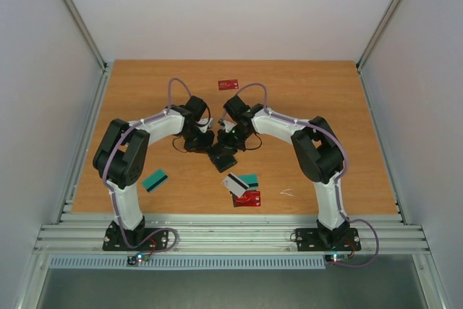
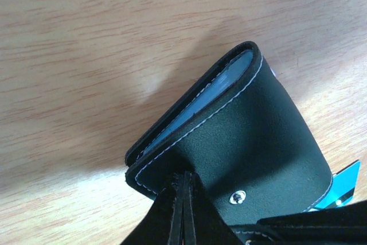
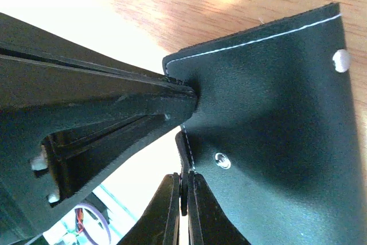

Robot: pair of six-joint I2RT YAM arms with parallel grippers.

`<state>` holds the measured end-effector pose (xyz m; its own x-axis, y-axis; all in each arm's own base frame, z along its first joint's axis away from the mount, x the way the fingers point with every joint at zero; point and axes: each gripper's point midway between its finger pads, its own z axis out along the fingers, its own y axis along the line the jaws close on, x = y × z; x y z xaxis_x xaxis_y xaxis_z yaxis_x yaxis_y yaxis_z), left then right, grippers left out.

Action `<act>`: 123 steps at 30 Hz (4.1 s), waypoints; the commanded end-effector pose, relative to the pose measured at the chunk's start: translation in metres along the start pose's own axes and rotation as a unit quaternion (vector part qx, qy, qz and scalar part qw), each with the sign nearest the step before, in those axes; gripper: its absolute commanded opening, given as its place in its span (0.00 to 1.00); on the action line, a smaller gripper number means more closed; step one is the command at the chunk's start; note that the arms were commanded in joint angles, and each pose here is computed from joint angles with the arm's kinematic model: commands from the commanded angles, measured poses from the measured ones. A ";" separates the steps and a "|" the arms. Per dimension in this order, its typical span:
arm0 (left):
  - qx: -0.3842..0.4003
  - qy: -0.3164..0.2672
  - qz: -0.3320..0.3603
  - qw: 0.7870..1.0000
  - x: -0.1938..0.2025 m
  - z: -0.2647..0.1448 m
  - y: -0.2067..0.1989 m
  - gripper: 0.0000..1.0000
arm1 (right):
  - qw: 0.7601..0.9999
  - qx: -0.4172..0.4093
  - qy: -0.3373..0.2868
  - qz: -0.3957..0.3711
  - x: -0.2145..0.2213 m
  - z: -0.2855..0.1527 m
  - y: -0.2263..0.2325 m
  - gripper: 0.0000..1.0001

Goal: Put the credit cards into the card holder

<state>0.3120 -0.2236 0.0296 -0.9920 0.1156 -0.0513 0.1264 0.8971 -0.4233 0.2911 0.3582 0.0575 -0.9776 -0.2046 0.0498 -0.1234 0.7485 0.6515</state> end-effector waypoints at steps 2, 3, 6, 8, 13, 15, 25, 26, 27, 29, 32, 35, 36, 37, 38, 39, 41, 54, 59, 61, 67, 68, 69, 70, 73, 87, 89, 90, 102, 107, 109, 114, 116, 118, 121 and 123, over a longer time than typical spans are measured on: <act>-0.035 0.010 0.010 0.999 0.004 -0.005 0.010 0.00 | 1.000 0.022 0.015 -0.005 0.001 0.009 -0.009 0.01; -0.034 0.010 0.011 0.999 0.004 -0.005 0.010 0.00 | 1.000 0.022 0.018 -0.005 0.001 0.011 -0.010 0.01; -0.032 0.011 0.012 0.999 0.004 -0.005 0.010 0.00 | 0.999 0.023 0.022 -0.002 0.001 0.015 -0.013 0.01; -0.032 0.013 0.013 0.999 0.004 -0.005 0.009 0.00 | 0.999 0.021 0.024 0.000 0.000 0.017 -0.014 0.01; -0.028 0.014 0.016 0.999 0.004 -0.005 0.008 0.00 | 0.999 0.022 0.026 0.004 -0.002 0.021 -0.017 0.01; -0.029 0.015 0.017 0.999 0.005 -0.005 0.008 0.00 | 0.999 0.024 0.024 0.006 -0.003 0.021 -0.018 0.01; -0.031 0.020 0.027 0.999 0.006 -0.006 0.008 0.00 | 0.999 0.034 0.032 0.021 0.001 0.027 -0.033 0.01; -0.030 0.019 0.028 0.999 0.006 -0.007 0.008 0.00 | 0.998 0.037 0.033 0.024 0.002 0.027 -0.036 0.01; -0.029 0.019 0.028 0.999 0.006 -0.007 0.008 0.00 | 0.998 0.039 0.036 0.027 0.003 0.029 -0.038 0.01; -0.028 0.019 0.028 0.999 0.006 -0.007 0.007 0.00 | 0.997 0.050 0.039 0.034 0.005 0.030 -0.045 0.01; -0.027 0.018 0.029 0.999 0.005 -0.007 0.006 0.00 | 0.996 0.062 0.044 0.047 0.007 0.031 -0.055 0.01; -0.027 0.018 0.030 0.999 0.005 -0.009 0.006 0.00 | 0.994 0.072 0.051 0.057 0.010 0.033 -0.064 0.01; -0.026 0.016 0.031 0.999 0.005 -0.009 0.005 0.00 | 0.994 0.074 0.055 0.061 0.011 0.035 -0.067 0.01; -0.024 0.015 0.033 0.999 0.004 -0.011 0.004 0.00 | 0.993 0.077 0.058 0.064 0.013 0.037 -0.070 0.01; -0.023 0.013 0.034 0.999 0.003 -0.012 0.003 0.00 | 0.993 0.078 0.060 0.066 0.013 0.038 -0.072 0.01; -0.021 0.012 0.035 0.999 0.002 -0.012 0.002 0.00 | 0.992 0.081 0.063 0.070 0.014 0.040 -0.076 0.01; -0.017 0.009 0.039 0.999 0.002 -0.015 -0.001 0.00 | 0.992 0.084 0.066 0.074 0.016 0.042 -0.079 0.01; 0.026 -0.022 0.060 0.998 0.001 -0.049 -0.027 0.01 | 0.988 0.083 0.076 0.102 0.030 0.055 -0.108 0.01; 0.070 0.001 0.067 0.995 0.014 -0.038 -0.036 0.02 | 0.989 0.081 0.077 0.101 0.032 0.055 -0.111 0.01; 0.081 0.015 0.069 0.994 0.018 -0.029 -0.036 0.02 | 0.989 0.077 0.076 0.102 0.031 0.055 -0.111 0.01; 0.067 0.033 0.061 0.995 0.020 -0.001 -0.021 0.02 | 0.990 0.068 0.076 0.102 0.029 0.052 -0.108 0.01; 0.066 0.038 0.057 0.995 0.020 0.004 -0.019 0.02 | 0.990 0.066 0.077 0.102 0.029 0.052 -0.108 0.01; 0.064 0.043 0.055 0.995 0.021 0.009 -0.016 0.01 | 0.990 0.064 0.078 0.103 0.029 0.052 -0.107 0.01; 0.061 0.049 0.052 0.996 0.022 0.014 -0.013 0.01 | 0.990 0.062 0.078 0.103 0.029 0.052 -0.106 0.01; 0.034 0.063 0.048 0.996 0.026 0.026 -0.002 0.00 | 0.990 0.056 0.078 0.102 0.027 0.049 -0.103 0.01; -0.009 0.073 0.061 0.995 0.033 0.036 0.008 0.00 | 0.996 0.003 0.038 0.083 -0.003 0.005 -0.058 0.14; -0.010 0.072 0.065 0.995 0.032 0.035 0.006 0.00 | 0.996 -0.003 0.036 0.081 -0.006 0.000 -0.051 0.14; -0.011 0.071 0.066 0.995 0.031 0.034 0.006 0.00 | 0.996 -0.004 0.035 0.080 -0.007 -0.001 -0.049 0.15; -0.014 0.068 0.072 0.995 0.026 0.032 0.004 0.00 | 0.998 -0.011 0.022 0.051 -0.008 -0.028 -0.025 0.17; -0.012 0.066 0.074 0.995 0.025 0.030 0.002 0.00 | 0.997 -0.055 0.017 0.042 -0.010 -0.035 -0.005 0.13; -0.010 0.063 0.074 0.995 0.024 0.029 0.000 0.00 | 0.996 -0.081 0.016 0.042 -0.012 -0.037 0.005 0.09; -0.007 0.061 0.074 0.995 0.023 0.027 -0.002 0.00 | 0.992 -0.109 0.018 0.055 -0.016 -0.031 0.009 0.01; -0.006 0.061 0.074 0.995 0.022 0.027 -0.002 0.00 | 0.992 -0.108 0.022 0.062 -0.016 -0.026 0.005 0.01; -0.004 0.059 0.074 0.995 0.021 0.026 -0.003 0.00 | 0.992 -0.103 0.026 0.068 -0.015 -0.022 0.000 0.01; -0.001 0.058 0.073 0.996 0.021 0.026 -0.005 0.00 | 0.992 -0.096 0.033 0.080 -0.012 -0.014 -0.010 0.01; 0.001 0.058 0.071 0.996 0.021 0.025 -0.006 0.00 | 0.991 -0.092 0.038 0.085 -0.008 -0.009 -0.016 0.01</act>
<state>0.2910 -0.2472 0.0298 -0.9581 0.2843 -0.0343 0.2642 0.8316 -0.4885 0.3080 0.3449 0.0694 -0.9735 -0.1462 0.1758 0.0412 0.6440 0.7639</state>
